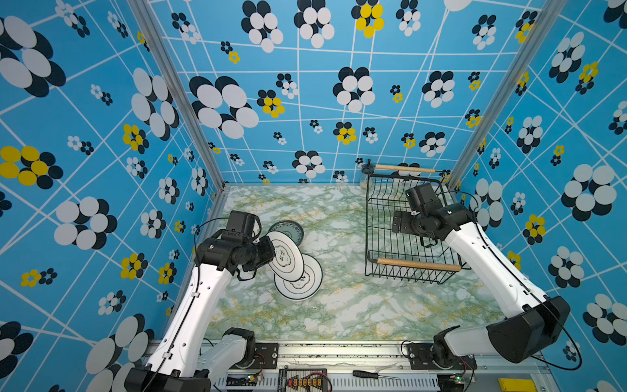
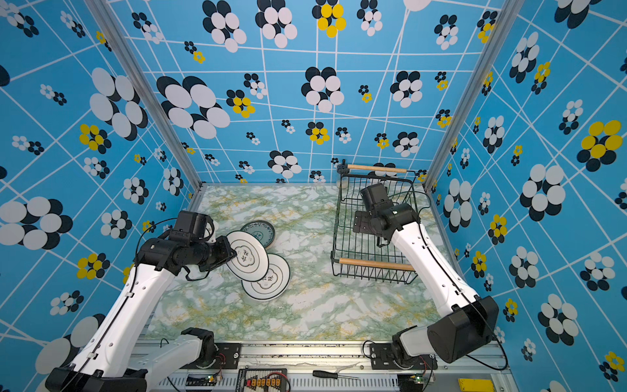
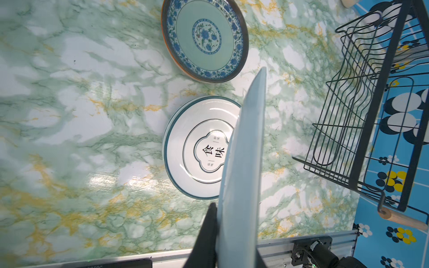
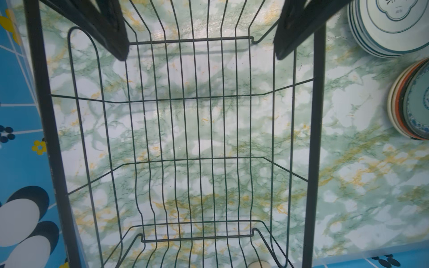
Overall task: Unload the plates from the dish rack
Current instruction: Place the plate among the plates, then reset both arms
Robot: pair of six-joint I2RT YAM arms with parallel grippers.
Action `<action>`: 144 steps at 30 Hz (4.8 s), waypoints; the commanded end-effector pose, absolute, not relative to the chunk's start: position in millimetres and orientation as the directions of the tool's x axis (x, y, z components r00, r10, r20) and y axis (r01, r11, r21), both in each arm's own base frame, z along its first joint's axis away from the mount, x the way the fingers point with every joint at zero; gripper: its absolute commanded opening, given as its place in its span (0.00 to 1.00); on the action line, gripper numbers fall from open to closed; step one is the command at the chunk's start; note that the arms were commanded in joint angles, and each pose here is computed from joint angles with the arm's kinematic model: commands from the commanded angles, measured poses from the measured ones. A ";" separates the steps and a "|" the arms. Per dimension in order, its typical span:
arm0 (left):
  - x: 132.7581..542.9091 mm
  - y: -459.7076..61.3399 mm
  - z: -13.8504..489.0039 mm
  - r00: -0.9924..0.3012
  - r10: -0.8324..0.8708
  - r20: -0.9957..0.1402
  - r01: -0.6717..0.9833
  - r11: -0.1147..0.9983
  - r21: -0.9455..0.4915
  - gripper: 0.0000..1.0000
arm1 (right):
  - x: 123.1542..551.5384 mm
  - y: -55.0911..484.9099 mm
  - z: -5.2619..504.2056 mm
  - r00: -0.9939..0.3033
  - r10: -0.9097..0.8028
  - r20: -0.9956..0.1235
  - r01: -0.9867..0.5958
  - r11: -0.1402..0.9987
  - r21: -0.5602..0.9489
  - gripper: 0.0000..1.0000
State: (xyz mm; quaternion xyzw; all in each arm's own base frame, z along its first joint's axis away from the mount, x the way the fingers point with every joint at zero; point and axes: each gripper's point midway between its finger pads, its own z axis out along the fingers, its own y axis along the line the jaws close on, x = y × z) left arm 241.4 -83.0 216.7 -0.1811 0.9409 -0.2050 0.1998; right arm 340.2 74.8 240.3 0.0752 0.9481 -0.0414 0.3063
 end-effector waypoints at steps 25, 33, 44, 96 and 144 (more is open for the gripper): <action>221.5 -88.7 132.7 -0.854 -0.478 -0.204 -0.348 0.817 -0.460 0.10 | 337.1 85.5 216.8 -0.850 0.048 -0.525 0.082 0.996 -0.043 0.99; 219.1 -93.9 121.9 -0.859 -0.480 -0.180 -0.349 0.804 -0.481 0.15 | 338.4 97.7 209.3 -0.863 0.030 -0.505 0.036 0.999 -0.002 0.99; 211.4 -92.6 102.6 -0.867 -0.474 -0.152 -0.362 0.810 -0.462 0.23 | 338.5 106.5 208.2 -0.865 0.025 -0.501 0.006 0.999 0.039 0.99; 233.1 -87.5 63.6 -0.892 -0.429 -0.141 -0.354 0.859 -0.369 0.53 | 339.9 111.1 208.7 -0.867 0.004 -0.498 -0.023 0.999 0.048 0.99; 312.4 -26.2 252.0 -0.632 -0.361 -0.685 -0.261 0.932 -0.251 0.99 | 322.1 25.1 289.5 -0.567 0.134 -0.813 0.253 0.967 -0.017 0.99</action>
